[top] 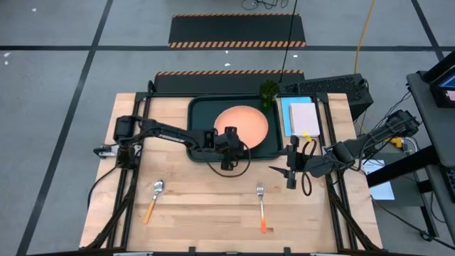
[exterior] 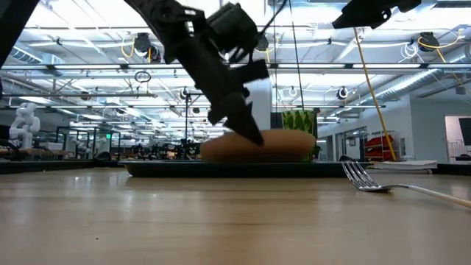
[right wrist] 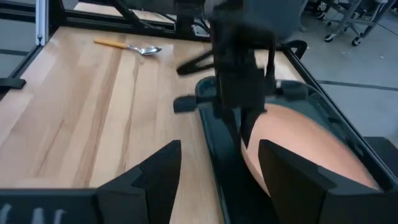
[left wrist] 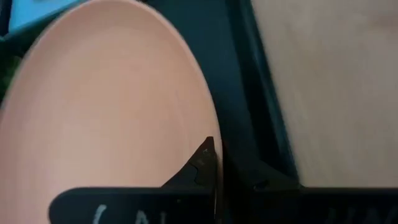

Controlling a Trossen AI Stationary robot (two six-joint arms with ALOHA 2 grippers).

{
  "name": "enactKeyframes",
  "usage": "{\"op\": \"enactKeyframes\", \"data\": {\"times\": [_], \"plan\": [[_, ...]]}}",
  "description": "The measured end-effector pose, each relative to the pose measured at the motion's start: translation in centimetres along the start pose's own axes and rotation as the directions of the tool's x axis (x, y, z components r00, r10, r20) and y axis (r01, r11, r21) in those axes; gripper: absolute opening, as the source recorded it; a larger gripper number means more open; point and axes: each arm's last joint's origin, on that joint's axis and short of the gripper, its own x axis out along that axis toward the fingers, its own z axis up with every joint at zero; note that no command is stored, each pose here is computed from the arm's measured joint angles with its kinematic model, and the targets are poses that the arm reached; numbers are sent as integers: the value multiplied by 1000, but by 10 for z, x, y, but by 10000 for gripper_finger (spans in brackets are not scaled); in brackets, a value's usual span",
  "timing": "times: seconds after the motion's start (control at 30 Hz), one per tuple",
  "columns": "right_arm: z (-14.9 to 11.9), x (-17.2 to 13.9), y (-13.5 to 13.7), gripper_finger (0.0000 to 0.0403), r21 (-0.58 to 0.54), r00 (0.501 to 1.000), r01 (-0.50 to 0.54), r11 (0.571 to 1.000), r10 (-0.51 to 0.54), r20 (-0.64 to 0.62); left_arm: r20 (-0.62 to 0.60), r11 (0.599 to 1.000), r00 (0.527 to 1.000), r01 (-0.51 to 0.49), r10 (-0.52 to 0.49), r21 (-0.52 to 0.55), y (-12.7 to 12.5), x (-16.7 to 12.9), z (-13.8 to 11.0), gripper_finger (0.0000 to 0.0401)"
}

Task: Pick and place plate/cup/fork/spoon on tray
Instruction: Put the orange plate on the black serving tray to the bottom left of the green cup, then put the orange fork on the black tray to the left of the orange plate

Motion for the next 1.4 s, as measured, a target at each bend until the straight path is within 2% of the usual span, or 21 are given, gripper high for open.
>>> {"op": "enactKeyframes", "data": {"times": [0.23, 0.63, 0.87, 1.03, 1.17, 1.27, 1.4], "plan": [[-6, 2, 0, 210, -27, 1000, 1, 1000, -1, -16, -19, 1000, 1000, -9, 9, -1, -2, 19, -8, 13], [-5, 2, 0, 210, -24, 1000, 1, 1000, -1, -12, -21, 996, 1000, -23, 21, -82, 6, 27, -14, 57], [-6, 2, 0, 210, 4, 1000, 0, 1000, 0, -20, -19, 987, 1000, -22, 19, -160, 2, 25, -9, 106], [-8, 2, 0, 210, 12, 999, 3, 1000, -3, -39, -32, 975, 999, -15, 9, -222, -3, 6, 7, 130], [-10, 2, 0, 210, 2, 999, 6, 1000, -6, -53, 31, 963, 1000, 11, -3, -269, -14, -20, 27, 133], [-10, 2, 0, 210, 1, 998, 6, 1000, -6, -55, 80, 959, 996, 58, -37, -276, -29, -40, 39, 133], [-10, 2, 0, 210, 7, 999, 6, 1000, -6, -54, 128, 967, 987, 120, -93, -225, -59, -59, 50, 134]]}}
